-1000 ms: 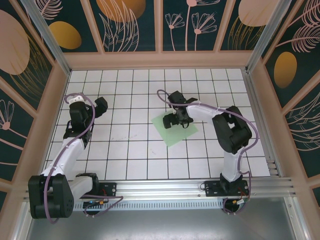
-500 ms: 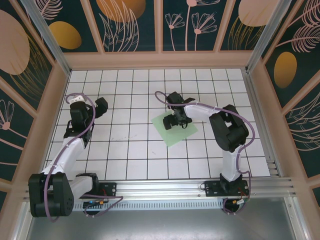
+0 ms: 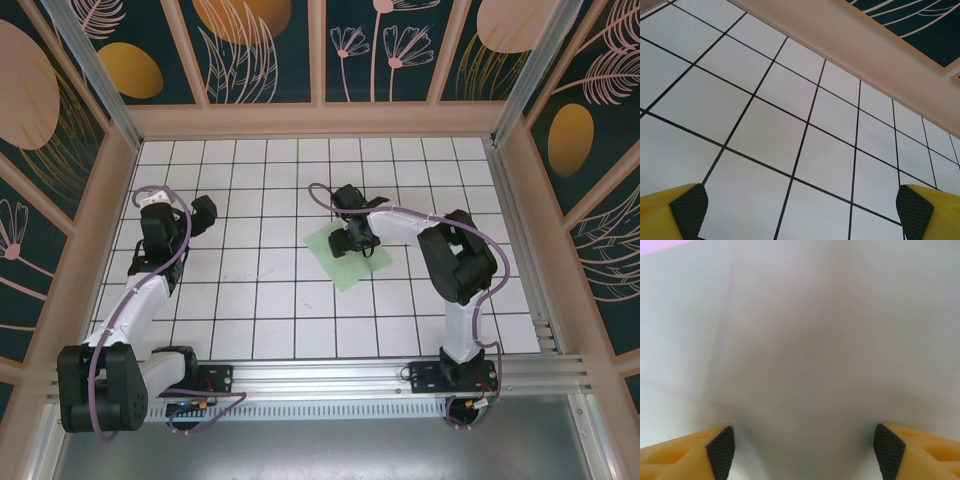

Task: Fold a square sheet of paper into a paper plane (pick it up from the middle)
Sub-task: First fold in half a square sheet of paper at the center of the table.

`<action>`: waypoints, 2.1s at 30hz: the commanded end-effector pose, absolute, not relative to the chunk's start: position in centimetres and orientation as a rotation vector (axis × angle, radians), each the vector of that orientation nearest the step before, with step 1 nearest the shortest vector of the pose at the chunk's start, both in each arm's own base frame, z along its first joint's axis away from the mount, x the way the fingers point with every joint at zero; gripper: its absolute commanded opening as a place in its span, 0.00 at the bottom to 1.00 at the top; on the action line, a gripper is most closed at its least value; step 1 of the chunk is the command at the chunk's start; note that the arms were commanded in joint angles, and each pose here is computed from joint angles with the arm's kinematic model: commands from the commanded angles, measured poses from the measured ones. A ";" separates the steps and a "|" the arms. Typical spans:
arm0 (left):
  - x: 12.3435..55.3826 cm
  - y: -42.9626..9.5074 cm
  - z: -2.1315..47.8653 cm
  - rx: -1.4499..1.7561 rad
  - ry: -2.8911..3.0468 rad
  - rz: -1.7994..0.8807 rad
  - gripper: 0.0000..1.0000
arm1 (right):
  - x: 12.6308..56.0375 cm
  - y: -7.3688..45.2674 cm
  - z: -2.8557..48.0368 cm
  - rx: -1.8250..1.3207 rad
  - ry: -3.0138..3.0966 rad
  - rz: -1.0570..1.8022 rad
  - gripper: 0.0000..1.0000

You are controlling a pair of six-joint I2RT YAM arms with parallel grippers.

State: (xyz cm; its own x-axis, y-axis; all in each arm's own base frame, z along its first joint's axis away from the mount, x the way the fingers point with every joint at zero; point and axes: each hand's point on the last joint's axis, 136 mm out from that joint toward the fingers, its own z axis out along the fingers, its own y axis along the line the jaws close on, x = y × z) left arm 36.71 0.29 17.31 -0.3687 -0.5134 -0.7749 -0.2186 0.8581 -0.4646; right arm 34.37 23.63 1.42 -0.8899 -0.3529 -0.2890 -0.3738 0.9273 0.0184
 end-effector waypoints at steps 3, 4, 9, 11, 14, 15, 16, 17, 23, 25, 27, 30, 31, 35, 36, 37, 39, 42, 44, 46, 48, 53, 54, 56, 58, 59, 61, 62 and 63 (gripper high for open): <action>37.1 -0.5 17.7 -0.523 1.968 -0.406 0.99 | 32.7 23.9 0.3 -0.505 2.884 0.187 0.61; 37.2 -0.8 17.6 -0.520 1.974 -0.426 0.99 | 32.9 24.6 1.2 -0.490 2.867 0.246 0.58; 36.8 -3.2 16.2 -0.517 2.031 -0.604 0.98 | 33.4 28.4 6.7 -0.392 2.731 0.592 0.42; 36.5 -4.7 15.6 -0.500 2.052 -0.714 0.97 | 33.3 29.4 8.4 -0.355 2.679 0.720 0.38; 35.9 -6.6 14.8 -0.503 2.066 -0.872 0.93 | 33.2 30.6 11.0 -0.293 2.603 0.905 0.35; 35.6 -7.4 14.6 -0.494 2.067 -0.928 0.92 | 33.1 30.9 11.8 -0.274 2.579 0.964 0.35; 35.3 -7.9 14.5 -0.487 2.067 -0.961 0.92 | 33.1 31.1 12.3 -0.262 2.561 1.012 0.35; 35.1 -8.5 14.4 -0.479 2.072 -0.979 0.92 | 32.9 31.4 13.0 -0.252 2.541 1.074 0.35; 34.1 -12.9 13.3 -0.426 2.132 -1.068 0.92 | 32.7 31.6 13.2 -0.120 2.509 1.283 0.35; 33.6 -14.8 13.1 -0.415 2.128 -1.142 0.92 | 32.7 31.4 12.2 -0.069 2.525 1.298 0.35; 33.1 -16.8 12.7 -0.401 2.134 -1.195 0.91 | 32.5 31.4 11.0 -0.033 2.550 1.316 0.35; 32.6 -19.1 11.8 -0.403 2.156 -1.243 0.90 | 32.9 30.3 9.8 0.047 2.564 1.319 0.35; 32.3 -19.8 11.5 -0.410 2.161 -1.264 0.90 | 32.9 30.0 9.4 0.069 2.568 1.326 0.35; 31.3 -22.6 10.7 -0.443 2.155 -1.410 0.89 | 32.8 29.3 8.8 0.145 2.560 1.398 0.35; 31.1 -23.1 10.7 -0.450 2.149 -1.438 0.89 | 32.9 29.2 8.9 0.156 2.551 1.415 0.35; 30.9 -23.9 10.6 -0.446 2.144 -1.469 0.89 | 32.8 29.2 9.0 0.167 2.544 1.436 0.35; 30.8 -24.9 10.6 -0.453 2.133 -1.517 0.88 | 32.7 29.2 9.2 0.173 2.535 1.474 0.35; 31.0 -26.0 10.8 -0.457 2.110 -1.580 0.82 | 32.6 29.4 9.8 0.178 2.515 1.539 0.35; 31.2 -26.4 10.7 -0.467 2.105 -1.597 0.78 | 32.4 29.6 10.1 0.178 2.507 1.573 0.35; 31.4 -26.6 10.7 -0.479 2.097 -1.607 0.74 | 32.3 29.7 10.4 0.176 2.499 1.596 0.35; 31.6 -26.7 10.8 -0.485 2.086 -1.625 0.69 | 32.1 29.8 10.7 0.172 2.493 1.618 0.35; 31.9 -27.2 11.2 -0.492 2.027 -1.700 0.56 | 31.8 30.0 11.1 0.182 2.479 1.670 0.35; 31.9 -27.2 11.3 -0.494 2.018 -1.709 0.54 | 31.8 30.0 11.0 0.181 2.481 1.674 0.35; 32.1 -27.2 11.4 -0.499 1.997 -1.720 0.50 | 31.7 30.0 10.9 0.184 2.483 1.680 0.35; 32.1 -27.2 11.4 -0.500 1.989 -1.722 0.45 | 31.6 30.0 10.9 0.186 2.485 1.686 0.35; 32.2 -27.1 11.4 -0.500 1.985 -1.722 0.43 | 31.6 30.0 10.7 0.186 2.489 1.682 0.35; 32.2 -27.0 11.7 -0.498 1.966 -1.723 0.39 | 31.6 29.9 10.5 0.195 2.497 1.676 0.35; 32.2 -26.9 11.7 -0.500 1.962 -1.720 0.36 | 31.6 29.9 10.3 0.197 2.501 1.672 0.35; 32.2 -26.9 11.7 -0.499 1.961 -1.717 0.33 | 31.6 29.8 10.0 0.204 2.507 1.665 0.35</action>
